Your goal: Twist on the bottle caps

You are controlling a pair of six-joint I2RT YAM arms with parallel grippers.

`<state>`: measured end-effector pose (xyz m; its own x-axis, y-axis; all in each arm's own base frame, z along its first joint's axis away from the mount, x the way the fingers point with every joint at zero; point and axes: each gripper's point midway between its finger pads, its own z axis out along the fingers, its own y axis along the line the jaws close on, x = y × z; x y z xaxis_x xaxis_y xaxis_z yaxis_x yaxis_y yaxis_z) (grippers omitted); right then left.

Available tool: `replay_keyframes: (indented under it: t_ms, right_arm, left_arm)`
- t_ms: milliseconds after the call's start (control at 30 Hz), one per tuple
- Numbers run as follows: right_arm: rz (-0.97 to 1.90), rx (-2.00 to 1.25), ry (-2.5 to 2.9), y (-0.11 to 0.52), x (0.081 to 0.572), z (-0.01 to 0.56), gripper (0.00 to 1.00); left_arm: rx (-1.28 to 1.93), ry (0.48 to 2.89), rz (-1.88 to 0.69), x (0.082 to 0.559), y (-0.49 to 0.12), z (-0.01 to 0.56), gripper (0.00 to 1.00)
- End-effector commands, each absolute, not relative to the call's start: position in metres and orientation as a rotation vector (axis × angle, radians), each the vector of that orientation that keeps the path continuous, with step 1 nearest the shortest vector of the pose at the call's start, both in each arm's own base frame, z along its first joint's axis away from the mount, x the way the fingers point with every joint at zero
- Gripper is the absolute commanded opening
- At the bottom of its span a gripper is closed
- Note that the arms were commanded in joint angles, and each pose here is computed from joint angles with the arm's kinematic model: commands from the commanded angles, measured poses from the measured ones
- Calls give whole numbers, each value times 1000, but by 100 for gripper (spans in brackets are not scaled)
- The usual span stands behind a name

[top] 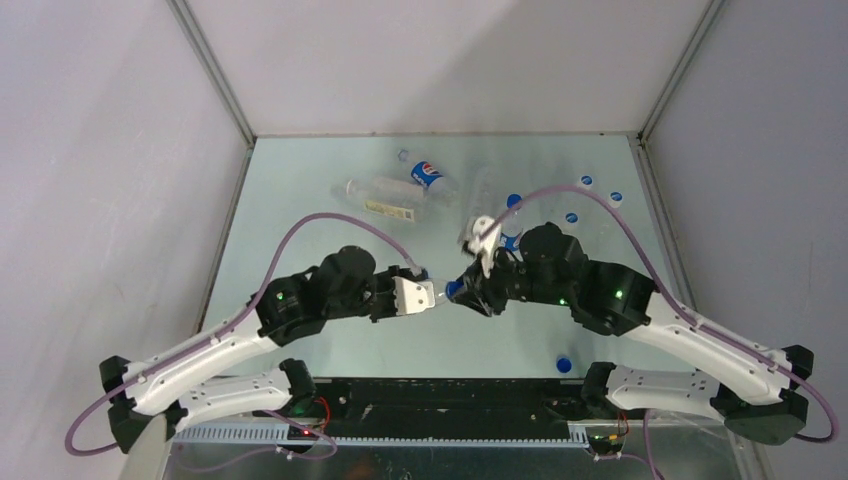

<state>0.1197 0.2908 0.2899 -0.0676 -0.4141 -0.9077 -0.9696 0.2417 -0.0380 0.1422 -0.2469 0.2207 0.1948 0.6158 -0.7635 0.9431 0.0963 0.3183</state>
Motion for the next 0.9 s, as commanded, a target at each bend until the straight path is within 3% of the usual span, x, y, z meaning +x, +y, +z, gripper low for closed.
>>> replay_keyframes:
  t_ms: [0,167,267,333,433,500,633,867]
  right_arm:
    - [954,-446,2060,297,162,298,0]
    - [1208,79,2158,303,172,312,0]
    - [1263,135,2106,303,173,328,0]
    - [1253,76,2037,299,174,340,9]
    - [1133,-213,1885,290,175,354,46]
    - [1043,-435,1766,284,171,361,62]
    - [906,-950,1483,277,143,363,74]
    - [604,-1580,1047,258,115,327,77]
  left_arm:
    - [1232,1336,-273,185,-255,298,0]
    - [1148,1293,-83,193,-250,300,0]
    - [1154,1308,-71,194,-252,292,0]
    - [1170,1325,-68,194,-251,286,0]
    - [1218,1374,-74,195,-248,273,0]
    - [1262,1411,-110,194,-246,264,0]
    - [1380,1455,-237,183,-247,252,0]
    - [1634,1430,-508,143,-255,249,0]
